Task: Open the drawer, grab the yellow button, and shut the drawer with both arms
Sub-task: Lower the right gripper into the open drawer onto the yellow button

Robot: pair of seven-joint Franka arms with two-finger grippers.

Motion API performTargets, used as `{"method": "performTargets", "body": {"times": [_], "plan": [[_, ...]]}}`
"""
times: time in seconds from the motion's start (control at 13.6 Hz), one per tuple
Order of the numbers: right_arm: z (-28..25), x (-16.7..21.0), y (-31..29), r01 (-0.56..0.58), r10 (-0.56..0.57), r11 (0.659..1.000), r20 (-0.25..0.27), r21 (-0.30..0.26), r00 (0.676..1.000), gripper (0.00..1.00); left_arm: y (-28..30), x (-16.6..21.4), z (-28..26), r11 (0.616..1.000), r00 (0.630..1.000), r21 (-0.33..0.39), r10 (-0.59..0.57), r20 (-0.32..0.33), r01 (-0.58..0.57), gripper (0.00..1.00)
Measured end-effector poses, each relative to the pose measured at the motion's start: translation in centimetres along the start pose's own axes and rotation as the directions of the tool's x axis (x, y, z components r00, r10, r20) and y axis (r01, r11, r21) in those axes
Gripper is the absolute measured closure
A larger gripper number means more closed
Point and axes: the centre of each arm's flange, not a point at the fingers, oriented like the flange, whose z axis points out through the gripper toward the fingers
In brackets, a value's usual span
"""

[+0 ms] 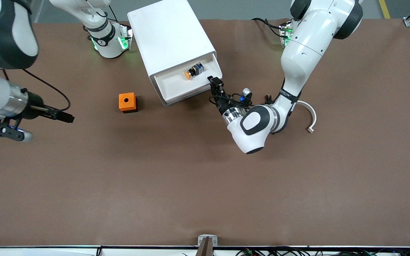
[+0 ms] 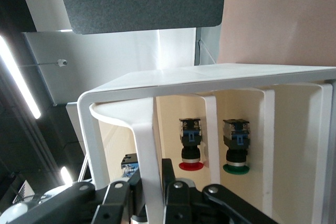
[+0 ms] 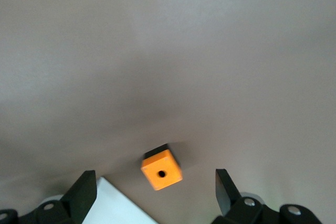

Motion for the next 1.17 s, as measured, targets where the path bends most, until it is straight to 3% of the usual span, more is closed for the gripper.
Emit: {"method": "performTargets", "body": {"times": [0.37,0.73,0.81,0.95,1.17], "plan": [[1.3,-9.3,-13.6,-0.197,0.197,0.98,-0.043,0.008,0.979,0.0,0.2,1.7,-4.2,1.0,0.998,-0.005,-0.003,0.07,0.003,0.84],[4.2,-17.4,-21.9,-0.347,0.353,0.935,-0.078,0.077,0.932,0.0,0.3,2.9,-6.4,1.0,0.994,-0.008,-0.005,0.108,0.005,0.81],[4.8,-18.8,-23.2,-0.373,0.381,0.923,-0.08,0.097,0.921,0.0,0.3,2.9,-6.5,1.0,0.994,-0.008,-0.005,0.108,0.006,0.75],[6.4,-21.6,-25.8,-0.412,0.422,0.903,-0.078,0.121,0.903,0.0,0.5,3.0,-6.8,1.0,0.993,-0.018,0.025,0.115,-0.023,0.55],[9.6,-24.7,-28.9,-0.438,0.447,0.891,-0.073,0.116,0.891,0.0,-1.3,2.1,-8.6,0.968,0.962,-0.078,0.245,0.121,-0.237,0.22]]}}
